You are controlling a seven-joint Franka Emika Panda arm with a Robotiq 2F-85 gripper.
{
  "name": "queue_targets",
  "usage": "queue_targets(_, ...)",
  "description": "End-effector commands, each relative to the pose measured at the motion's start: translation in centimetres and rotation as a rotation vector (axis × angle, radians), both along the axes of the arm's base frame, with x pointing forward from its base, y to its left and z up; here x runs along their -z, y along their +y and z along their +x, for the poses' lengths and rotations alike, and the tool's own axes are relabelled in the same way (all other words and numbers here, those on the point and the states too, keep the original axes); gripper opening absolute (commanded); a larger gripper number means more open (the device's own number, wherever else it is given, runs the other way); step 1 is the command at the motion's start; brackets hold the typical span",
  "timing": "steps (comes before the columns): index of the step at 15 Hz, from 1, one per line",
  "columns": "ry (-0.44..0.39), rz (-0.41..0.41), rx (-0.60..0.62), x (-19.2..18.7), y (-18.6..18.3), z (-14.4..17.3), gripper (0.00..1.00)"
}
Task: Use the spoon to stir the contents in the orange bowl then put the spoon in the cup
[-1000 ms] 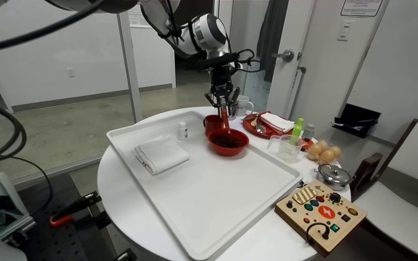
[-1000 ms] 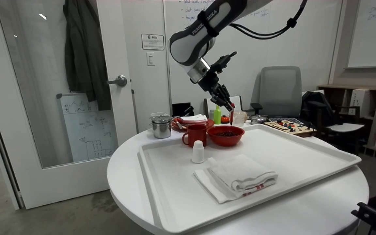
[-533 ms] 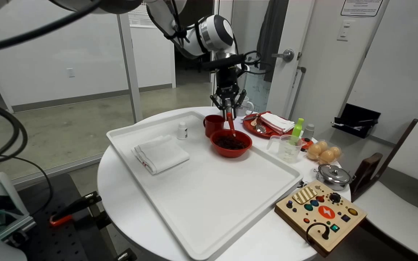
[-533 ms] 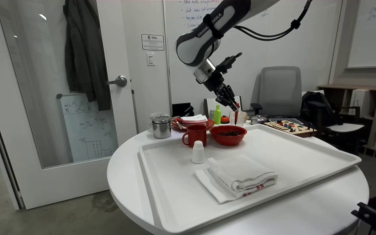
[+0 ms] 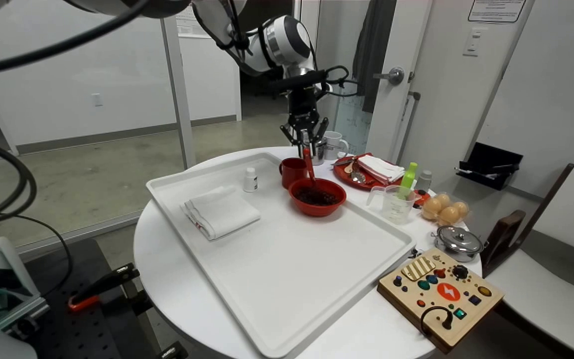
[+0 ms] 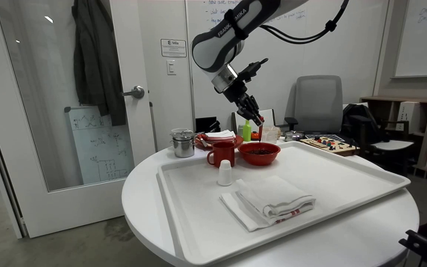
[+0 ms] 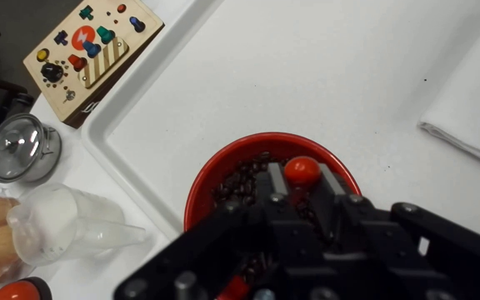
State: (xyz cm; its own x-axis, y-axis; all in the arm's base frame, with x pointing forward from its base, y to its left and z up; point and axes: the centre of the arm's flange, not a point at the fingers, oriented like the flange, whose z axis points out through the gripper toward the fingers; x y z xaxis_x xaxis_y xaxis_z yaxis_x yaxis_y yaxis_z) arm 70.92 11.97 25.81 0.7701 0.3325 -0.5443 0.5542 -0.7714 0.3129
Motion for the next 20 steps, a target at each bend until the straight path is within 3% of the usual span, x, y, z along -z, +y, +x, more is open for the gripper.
queue_targets(1,0.008,0.015,-0.003,-1.3,0.2,0.2,0.12)
queue_targets(9,-0.027,0.007,-0.009,-5.5,0.8,0.0,0.12)
queue_targets(20,-0.057,-0.029,-0.052,-10.7,4.4,-0.7,0.12)
